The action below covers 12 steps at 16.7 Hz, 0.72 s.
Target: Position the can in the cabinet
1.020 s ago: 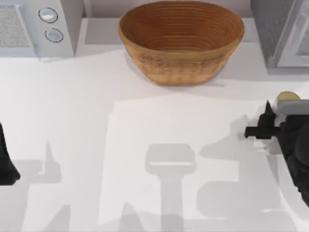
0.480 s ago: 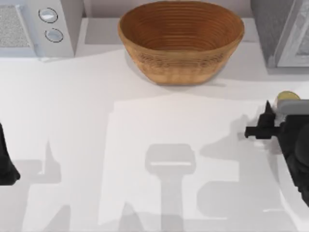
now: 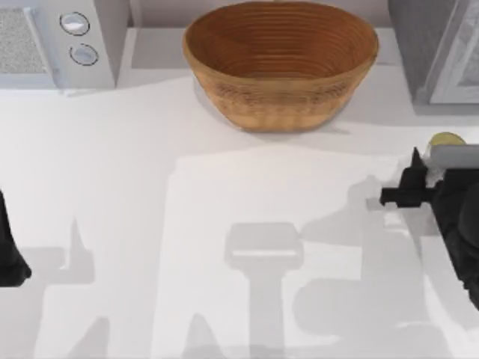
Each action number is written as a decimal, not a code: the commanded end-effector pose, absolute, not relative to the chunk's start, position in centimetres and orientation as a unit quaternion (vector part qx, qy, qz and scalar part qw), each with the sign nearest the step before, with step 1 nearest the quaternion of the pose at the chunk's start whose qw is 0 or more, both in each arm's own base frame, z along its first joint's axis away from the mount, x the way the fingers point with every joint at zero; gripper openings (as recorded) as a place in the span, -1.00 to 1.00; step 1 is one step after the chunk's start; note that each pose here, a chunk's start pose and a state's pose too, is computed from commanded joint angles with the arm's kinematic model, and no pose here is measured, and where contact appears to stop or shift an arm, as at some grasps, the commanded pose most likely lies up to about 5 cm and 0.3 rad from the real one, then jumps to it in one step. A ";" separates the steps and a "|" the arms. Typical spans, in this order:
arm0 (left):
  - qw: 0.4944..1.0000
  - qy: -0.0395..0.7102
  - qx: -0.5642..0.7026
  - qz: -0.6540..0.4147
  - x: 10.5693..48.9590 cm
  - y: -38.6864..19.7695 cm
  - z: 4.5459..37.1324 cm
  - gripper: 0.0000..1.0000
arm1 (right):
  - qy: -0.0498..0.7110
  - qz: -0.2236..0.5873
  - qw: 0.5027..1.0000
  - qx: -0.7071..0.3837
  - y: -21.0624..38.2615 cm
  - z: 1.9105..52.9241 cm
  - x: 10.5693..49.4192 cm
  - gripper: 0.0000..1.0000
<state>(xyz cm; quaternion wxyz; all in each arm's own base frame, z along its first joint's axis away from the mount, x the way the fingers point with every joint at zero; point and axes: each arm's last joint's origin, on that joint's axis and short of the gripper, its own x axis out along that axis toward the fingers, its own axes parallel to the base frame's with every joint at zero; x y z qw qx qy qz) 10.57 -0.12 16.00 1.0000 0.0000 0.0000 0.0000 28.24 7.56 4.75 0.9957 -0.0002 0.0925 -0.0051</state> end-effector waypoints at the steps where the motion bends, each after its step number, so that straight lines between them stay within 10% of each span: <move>1: 1.000 0.000 0.000 0.000 10.6 -0.1 16.0 1.00 | 0.091 -0.006 0.996 -0.001 7.6 5.5 28.5 -1.00; 12: 1.000 0.000 0.000 0.000 10.6 -0.1 16.0 1.00 | 0.102 -0.006 0.995 -0.001 7.5 17.1 28.2 -1.00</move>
